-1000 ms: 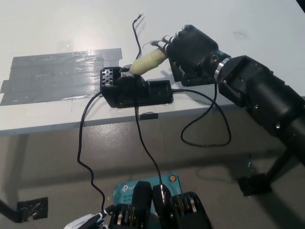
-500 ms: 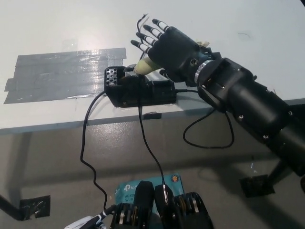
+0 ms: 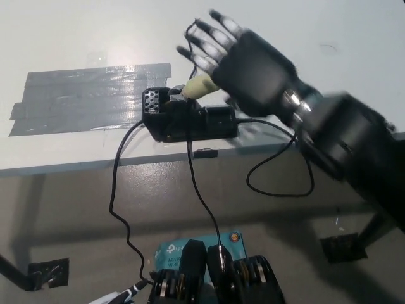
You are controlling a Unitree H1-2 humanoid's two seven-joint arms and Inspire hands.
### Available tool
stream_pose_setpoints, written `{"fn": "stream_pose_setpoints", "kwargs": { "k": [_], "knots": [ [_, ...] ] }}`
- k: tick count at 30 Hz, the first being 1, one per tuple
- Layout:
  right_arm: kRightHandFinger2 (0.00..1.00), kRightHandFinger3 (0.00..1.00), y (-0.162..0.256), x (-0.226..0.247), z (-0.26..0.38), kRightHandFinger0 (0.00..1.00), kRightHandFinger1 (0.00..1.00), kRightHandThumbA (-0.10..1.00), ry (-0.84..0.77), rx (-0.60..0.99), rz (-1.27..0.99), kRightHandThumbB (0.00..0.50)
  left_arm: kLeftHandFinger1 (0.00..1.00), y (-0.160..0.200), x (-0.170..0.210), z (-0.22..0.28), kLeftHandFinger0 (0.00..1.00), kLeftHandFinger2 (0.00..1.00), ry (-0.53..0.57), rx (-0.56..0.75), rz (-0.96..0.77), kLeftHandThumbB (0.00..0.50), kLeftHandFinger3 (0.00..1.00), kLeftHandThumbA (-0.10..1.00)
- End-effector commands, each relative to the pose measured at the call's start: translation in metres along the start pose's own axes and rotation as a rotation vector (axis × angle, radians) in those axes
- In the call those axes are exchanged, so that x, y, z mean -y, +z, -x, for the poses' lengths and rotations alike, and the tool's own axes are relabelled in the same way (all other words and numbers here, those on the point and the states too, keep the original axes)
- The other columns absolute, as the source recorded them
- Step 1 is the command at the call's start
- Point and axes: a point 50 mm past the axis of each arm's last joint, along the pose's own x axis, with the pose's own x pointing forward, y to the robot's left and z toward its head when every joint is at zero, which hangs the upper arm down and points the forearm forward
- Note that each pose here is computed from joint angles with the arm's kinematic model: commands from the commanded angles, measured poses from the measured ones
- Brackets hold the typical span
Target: The robot uses its right hand to grab and lift the soldering gun kept on the middle of the table and puts it in its base
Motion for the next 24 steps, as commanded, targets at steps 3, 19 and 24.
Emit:
{"fn": "stream_pose_setpoints", "kwargs": {
  "k": [3, 19, 24],
  "knots": [
    [1.0, 1.0, -0.005, 0.058, 0.216, 1.0, 1.0, 0.72, -0.051, -0.284, -0.213, 0.457, 0.0, -0.005, -0.011, 0.017, 0.0, 0.12, 0.034, 0.014, -0.068, 0.5, 0.22, 1.0],
    [1.0, 1.0, 0.046, -0.152, 0.427, 1.0, 1.0, 0.63, 0.083, -0.939, -0.793, 0.255, 0.0, -0.021, -0.013, 0.019, 0.0, 0.1, 0.083, 0.025, 0.027, 0.5, 0.14, 1.0],
    [1.0, 1.0, 0.073, -0.2, 0.44, 1.0, 1.0, 0.52, 0.081, -1.06, -1.111, 0.252, 0.0, -0.024, -0.018, 0.021, 0.0, 0.13, 0.164, 0.018, 0.045, 0.5, 0.2, 1.0]
  ]
}}
